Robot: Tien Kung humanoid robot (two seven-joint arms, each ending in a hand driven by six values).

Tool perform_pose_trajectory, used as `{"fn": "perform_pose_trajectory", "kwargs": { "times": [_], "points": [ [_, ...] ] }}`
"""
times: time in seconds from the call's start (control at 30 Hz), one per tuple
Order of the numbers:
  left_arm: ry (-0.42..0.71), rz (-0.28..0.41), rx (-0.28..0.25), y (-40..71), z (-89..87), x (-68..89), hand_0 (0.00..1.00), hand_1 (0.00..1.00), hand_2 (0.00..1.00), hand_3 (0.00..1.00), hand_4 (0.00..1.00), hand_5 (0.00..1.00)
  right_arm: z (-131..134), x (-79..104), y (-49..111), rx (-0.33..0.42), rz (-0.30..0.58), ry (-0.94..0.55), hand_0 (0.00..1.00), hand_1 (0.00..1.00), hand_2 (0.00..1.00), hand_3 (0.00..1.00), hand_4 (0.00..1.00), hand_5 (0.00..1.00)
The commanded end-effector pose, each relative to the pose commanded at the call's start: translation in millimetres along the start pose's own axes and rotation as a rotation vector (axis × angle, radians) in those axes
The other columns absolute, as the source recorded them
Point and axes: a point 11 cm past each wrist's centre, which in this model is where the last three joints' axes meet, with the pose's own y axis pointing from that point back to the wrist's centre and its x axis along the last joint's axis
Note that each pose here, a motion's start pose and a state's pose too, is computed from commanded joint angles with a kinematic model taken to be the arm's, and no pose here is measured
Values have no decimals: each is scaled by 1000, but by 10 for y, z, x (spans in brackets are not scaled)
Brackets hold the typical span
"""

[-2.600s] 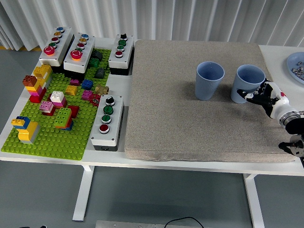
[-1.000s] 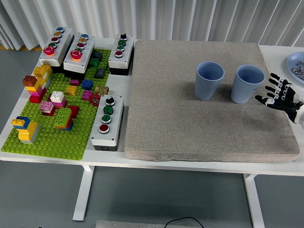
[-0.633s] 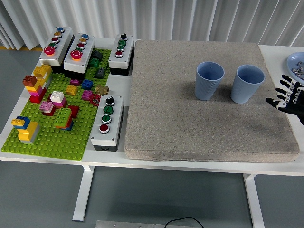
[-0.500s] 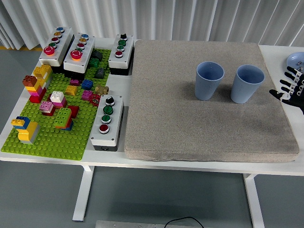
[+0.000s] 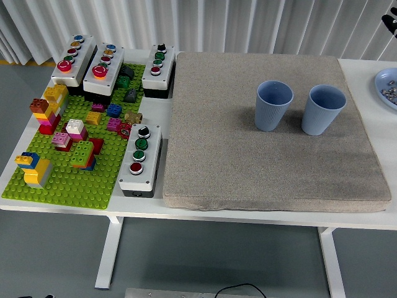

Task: Pick cup pour cup place

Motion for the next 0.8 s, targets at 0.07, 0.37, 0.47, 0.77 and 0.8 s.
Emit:
{"fn": "perform_pose_trajectory", "kwargs": {
  "times": [0.07, 0.37, 0.47, 0.77, 0.8],
  "points": [
    [1, -1, -2, 1, 7, -5, 749, 802, 827, 667, 521, 902, -36, 32, -21, 12, 26, -34, 851, 771, 775, 826, 838, 329],
    [-10, -3, -4, 4, 30, -19, 749, 803, 827, 667, 521, 902, 100, 35, -47, -71, 46, -187, 865, 788, 822, 835, 830, 653],
    [-10, -2, -3, 3, 23, -20, 749, 803, 827, 666, 520, 901, 176, 60, -34, -112, 79, -199, 913, 830, 870, 863, 814, 998],
    [-12, -4, -4, 5, 34, -25, 749, 804, 827, 667, 520, 900, 102, 385, 47, -37, 405, -236, 945, 867, 928, 924, 777, 998],
    [-13, -4, -4, 5, 35, -26, 750, 804, 827, 666, 520, 899, 104, 397, 56, -36, 419, -227, 941, 874, 945, 936, 766, 998]
  ]
}}
